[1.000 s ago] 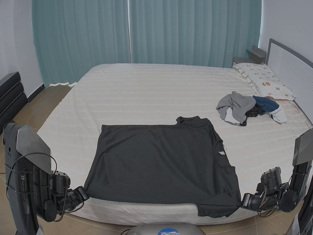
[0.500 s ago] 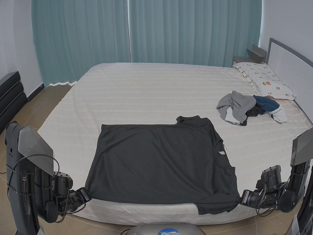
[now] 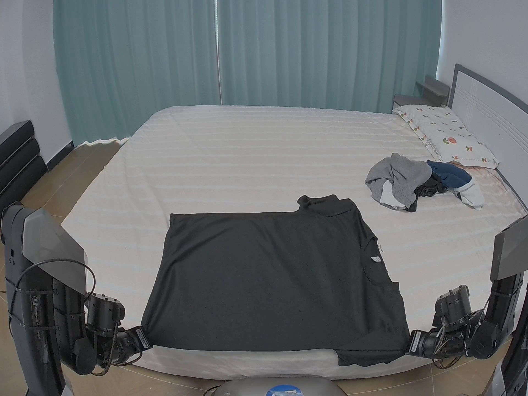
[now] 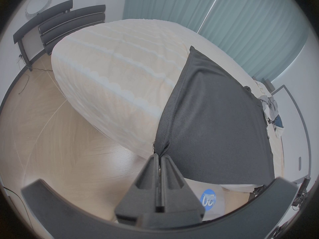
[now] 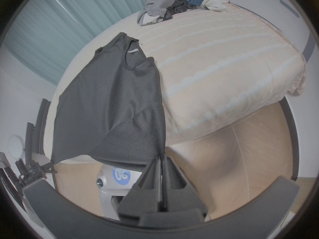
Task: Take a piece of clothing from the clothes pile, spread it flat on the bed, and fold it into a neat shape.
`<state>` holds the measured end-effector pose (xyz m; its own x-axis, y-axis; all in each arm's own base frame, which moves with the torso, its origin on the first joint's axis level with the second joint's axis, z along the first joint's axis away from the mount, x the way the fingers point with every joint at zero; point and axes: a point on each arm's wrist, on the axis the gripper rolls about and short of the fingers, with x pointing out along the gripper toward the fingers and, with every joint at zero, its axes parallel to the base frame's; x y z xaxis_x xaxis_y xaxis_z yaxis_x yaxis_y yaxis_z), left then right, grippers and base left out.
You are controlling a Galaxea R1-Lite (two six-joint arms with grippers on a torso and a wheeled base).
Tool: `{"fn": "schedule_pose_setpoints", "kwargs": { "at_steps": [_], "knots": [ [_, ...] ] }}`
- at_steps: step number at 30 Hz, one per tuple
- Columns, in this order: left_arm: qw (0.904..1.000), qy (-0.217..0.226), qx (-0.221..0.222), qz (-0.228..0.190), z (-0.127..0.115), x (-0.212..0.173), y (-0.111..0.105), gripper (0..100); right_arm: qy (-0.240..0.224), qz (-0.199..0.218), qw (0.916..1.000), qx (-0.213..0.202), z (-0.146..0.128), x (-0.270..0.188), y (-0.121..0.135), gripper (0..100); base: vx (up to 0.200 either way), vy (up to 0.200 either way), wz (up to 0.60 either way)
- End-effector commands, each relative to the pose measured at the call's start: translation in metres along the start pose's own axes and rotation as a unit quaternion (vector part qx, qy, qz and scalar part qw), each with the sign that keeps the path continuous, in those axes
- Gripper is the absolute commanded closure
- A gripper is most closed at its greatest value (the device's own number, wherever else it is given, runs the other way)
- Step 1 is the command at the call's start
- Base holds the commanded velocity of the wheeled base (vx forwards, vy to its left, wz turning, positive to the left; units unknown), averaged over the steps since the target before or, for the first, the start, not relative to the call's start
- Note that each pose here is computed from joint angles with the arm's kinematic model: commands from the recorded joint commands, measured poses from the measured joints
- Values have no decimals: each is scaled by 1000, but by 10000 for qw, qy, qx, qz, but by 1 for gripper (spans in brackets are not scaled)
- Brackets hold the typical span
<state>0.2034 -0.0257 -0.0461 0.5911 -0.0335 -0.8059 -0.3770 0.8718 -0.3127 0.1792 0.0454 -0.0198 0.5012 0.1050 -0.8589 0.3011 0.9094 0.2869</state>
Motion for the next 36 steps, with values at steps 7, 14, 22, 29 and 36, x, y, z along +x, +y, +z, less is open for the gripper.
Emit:
{"fn": "schedule_pose_setpoints", "kwargs": {
  "at_steps": [7,14,22,29,36],
  "knots": [
    [9993,222,183,222,-3,-13,4,100,277,-336,9987,-260,-13,-6,-1,100,0,0,0],
    [9966,549,453,423,-7,-23,7,100,458,-348,9971,-507,-20,-22,0,100,0,0,0],
    [9923,879,613,615,-13,-30,11,100,760,-539,9928,-747,-26,-30,-4,100,0,0,0],
    [9875,1112,851,719,-15,-42,13,100,848,-584,9909,-865,-28,-33,-5,100,0,0,0],
    [9936,707,753,460,-6,-41,6,100,511,-350,9944,-859,-20,-32,0,100,0,0,0]
  ]
}}
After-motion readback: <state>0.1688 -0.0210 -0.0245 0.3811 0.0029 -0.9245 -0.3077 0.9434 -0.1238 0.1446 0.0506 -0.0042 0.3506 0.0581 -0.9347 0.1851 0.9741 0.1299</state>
